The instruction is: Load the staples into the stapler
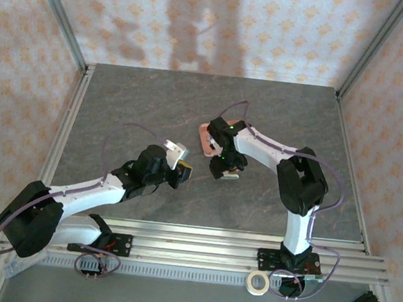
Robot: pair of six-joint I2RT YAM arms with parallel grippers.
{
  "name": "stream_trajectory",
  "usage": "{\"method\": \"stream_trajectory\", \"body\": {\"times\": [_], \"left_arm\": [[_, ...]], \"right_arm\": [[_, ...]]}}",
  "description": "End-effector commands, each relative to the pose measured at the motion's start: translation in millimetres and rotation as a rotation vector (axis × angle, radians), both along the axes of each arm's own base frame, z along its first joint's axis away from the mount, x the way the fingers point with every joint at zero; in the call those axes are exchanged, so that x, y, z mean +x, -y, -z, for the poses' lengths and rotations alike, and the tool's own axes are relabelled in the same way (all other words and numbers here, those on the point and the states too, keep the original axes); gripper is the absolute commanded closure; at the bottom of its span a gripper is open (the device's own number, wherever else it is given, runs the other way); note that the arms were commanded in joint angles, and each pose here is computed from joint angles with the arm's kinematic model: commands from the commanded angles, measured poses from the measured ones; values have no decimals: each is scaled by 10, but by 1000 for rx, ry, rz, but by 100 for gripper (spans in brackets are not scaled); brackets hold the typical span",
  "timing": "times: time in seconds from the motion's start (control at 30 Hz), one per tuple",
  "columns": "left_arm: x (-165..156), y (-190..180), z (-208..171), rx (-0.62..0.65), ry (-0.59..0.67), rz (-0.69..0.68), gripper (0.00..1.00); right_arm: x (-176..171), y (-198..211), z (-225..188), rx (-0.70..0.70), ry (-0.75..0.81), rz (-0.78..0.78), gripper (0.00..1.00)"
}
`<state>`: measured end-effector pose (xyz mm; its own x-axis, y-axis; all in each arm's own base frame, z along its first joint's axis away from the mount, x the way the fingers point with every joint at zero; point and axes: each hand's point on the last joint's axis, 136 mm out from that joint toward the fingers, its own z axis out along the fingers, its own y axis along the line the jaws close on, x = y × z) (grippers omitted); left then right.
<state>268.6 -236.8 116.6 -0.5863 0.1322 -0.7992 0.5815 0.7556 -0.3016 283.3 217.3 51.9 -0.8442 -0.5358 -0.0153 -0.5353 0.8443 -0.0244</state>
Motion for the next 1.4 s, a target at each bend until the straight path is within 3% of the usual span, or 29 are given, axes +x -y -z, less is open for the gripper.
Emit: {"method": "stream_trajectory", "body": {"times": [0.0,0.27,0.53,0.73,0.9,1.2,1.37], "left_arm": [[45,12,-37,-13,21,-11,79],[49,45,-42,-25,20,0,79],[30,16,-40,-20,23,-6,79],[18,-1,-30,-6,19,-4,79],[14,-8,-28,-4,18,-7,79],[25,11,-36,-17,14,-9,79],[29,13,-40,-21,11,-11,79]], "right_arm": [[-120,113,-27,-47,-63,23,33],[-112,191,7,-72,-31,82,42],[128,252,-56,-105,109,59,37],[77,196,71,-85,64,39,40],[19,169,128,-60,39,60,50],[-19,203,232,-70,32,89,58],[10,189,299,-72,34,107,59]]}}
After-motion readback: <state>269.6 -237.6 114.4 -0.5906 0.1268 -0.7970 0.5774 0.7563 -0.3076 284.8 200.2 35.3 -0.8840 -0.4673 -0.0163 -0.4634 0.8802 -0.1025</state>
